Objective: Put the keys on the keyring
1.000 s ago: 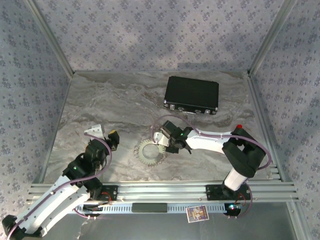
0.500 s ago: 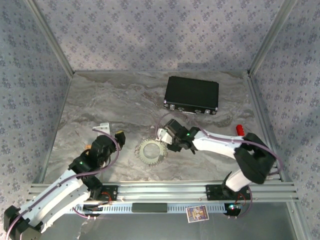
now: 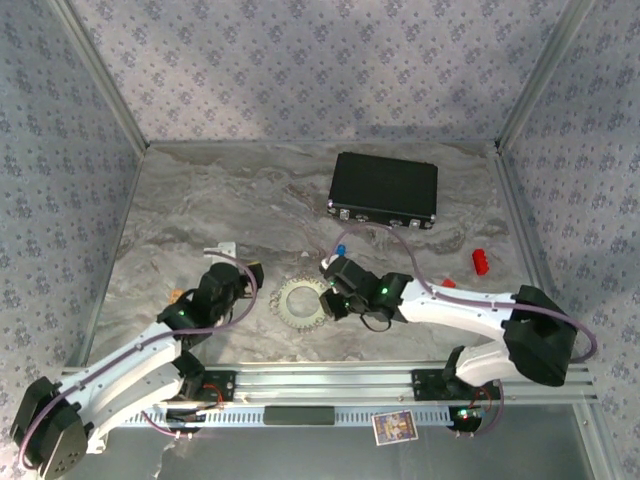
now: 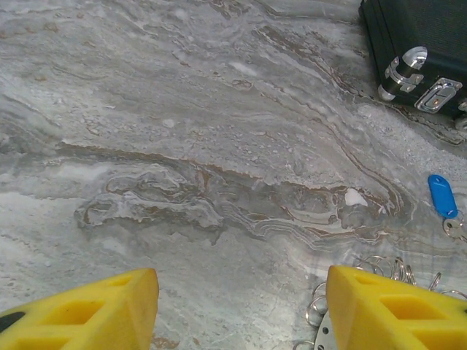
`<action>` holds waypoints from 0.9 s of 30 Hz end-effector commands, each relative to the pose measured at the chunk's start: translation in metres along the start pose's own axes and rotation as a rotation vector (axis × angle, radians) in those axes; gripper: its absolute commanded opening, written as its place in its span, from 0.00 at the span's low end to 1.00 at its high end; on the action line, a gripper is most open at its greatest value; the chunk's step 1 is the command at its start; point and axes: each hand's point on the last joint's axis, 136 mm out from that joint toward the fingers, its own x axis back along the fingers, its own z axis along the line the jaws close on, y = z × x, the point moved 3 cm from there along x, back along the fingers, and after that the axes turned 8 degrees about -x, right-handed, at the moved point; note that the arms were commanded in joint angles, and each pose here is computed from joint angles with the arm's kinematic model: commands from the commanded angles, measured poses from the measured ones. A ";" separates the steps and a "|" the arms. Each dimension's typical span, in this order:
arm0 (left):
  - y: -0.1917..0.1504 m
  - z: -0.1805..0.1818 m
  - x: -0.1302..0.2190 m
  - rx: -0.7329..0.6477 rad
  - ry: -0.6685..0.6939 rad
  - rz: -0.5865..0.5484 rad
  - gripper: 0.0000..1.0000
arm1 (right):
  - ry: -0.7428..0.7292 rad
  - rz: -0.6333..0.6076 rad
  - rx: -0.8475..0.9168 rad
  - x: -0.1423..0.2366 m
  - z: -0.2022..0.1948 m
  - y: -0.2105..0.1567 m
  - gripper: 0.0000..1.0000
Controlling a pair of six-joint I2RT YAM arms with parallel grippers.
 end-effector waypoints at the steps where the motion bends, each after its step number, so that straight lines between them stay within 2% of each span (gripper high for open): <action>1: 0.011 -0.009 -0.003 0.039 -0.042 -0.029 0.62 | -0.079 0.101 -0.101 -0.001 -0.006 -0.020 0.26; 8: 0.008 -0.011 -0.005 0.055 -0.051 -0.014 0.62 | -0.090 0.185 -0.103 -0.021 -0.013 -0.030 0.33; 12: 0.007 -0.009 -0.004 0.058 -0.046 -0.016 0.62 | -0.081 0.226 -0.083 -0.033 -0.012 -0.033 0.34; 27: 0.007 -0.005 -0.001 0.060 -0.030 -0.025 0.62 | -0.082 0.222 -0.068 -0.047 -0.011 -0.026 0.16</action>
